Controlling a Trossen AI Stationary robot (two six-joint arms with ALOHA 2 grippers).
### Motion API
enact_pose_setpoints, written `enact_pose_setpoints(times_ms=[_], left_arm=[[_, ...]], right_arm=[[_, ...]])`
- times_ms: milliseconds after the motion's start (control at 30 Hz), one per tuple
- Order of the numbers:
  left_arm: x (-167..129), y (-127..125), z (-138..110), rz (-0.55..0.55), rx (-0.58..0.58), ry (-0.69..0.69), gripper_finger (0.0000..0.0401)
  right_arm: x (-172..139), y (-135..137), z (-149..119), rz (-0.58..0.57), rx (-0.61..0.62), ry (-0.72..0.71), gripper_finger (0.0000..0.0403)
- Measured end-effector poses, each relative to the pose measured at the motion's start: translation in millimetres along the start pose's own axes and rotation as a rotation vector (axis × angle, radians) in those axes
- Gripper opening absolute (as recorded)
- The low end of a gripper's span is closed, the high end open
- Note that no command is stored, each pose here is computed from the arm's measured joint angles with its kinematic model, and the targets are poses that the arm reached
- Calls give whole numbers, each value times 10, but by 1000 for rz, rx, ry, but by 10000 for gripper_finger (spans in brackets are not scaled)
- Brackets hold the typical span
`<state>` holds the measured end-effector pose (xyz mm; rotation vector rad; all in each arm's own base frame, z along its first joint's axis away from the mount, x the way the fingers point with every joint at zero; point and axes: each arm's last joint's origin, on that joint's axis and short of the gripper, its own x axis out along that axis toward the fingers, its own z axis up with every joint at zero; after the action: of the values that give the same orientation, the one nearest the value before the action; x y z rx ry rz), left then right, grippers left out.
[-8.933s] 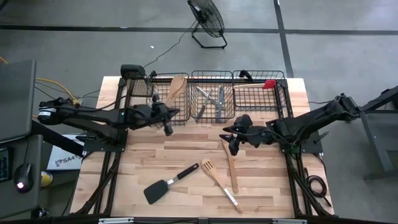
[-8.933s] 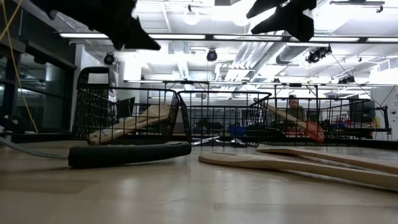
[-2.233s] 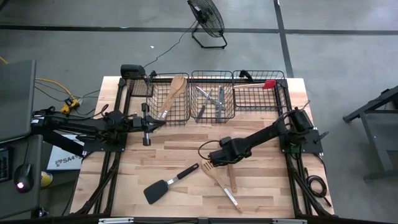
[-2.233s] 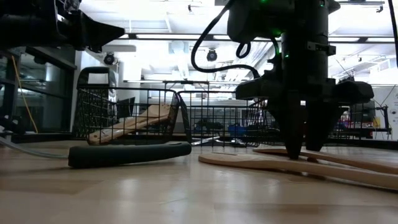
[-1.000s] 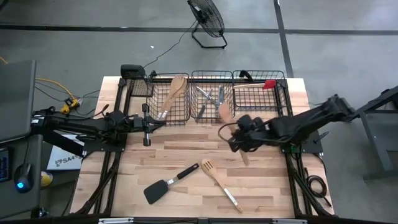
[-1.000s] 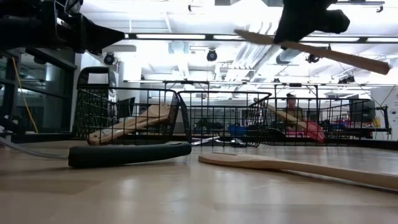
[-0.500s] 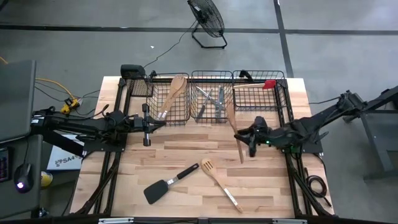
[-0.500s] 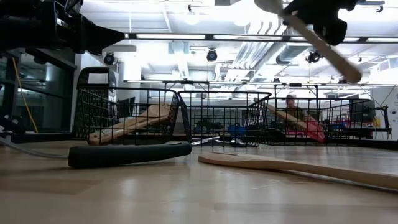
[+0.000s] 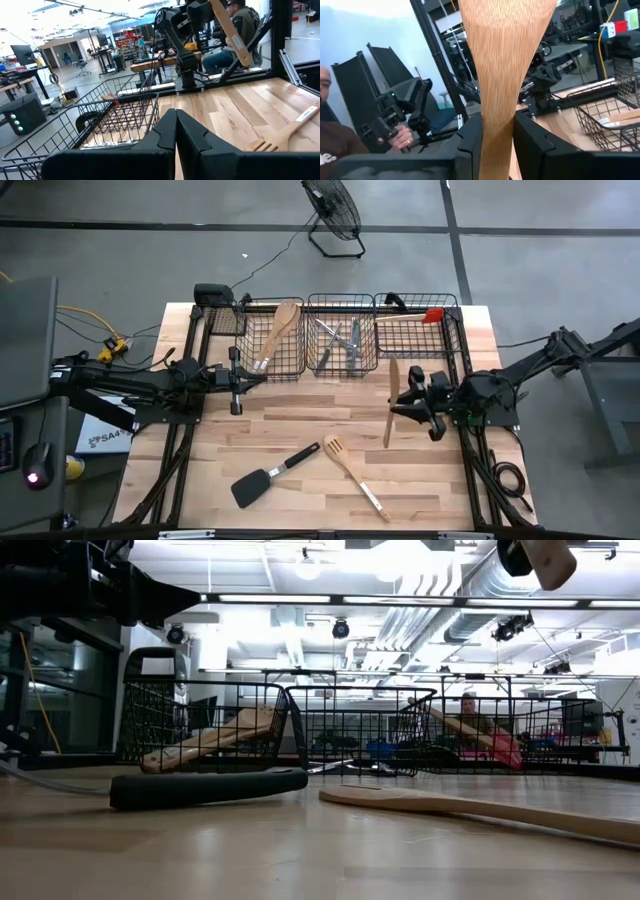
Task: Pick & Place Kitchen Items
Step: Put the wooden serving spoon into the left wire basket
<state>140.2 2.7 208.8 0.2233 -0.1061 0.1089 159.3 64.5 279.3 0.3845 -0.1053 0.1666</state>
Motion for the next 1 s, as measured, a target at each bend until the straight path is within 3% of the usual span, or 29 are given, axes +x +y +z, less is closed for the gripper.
enact_pose_setpoints(times_ms=[1000], left_arm=[[0, -3, -14, -3, 2, 13, 1]], right_arm=[[2, 13, 17, 27, -30, -10, 79]])
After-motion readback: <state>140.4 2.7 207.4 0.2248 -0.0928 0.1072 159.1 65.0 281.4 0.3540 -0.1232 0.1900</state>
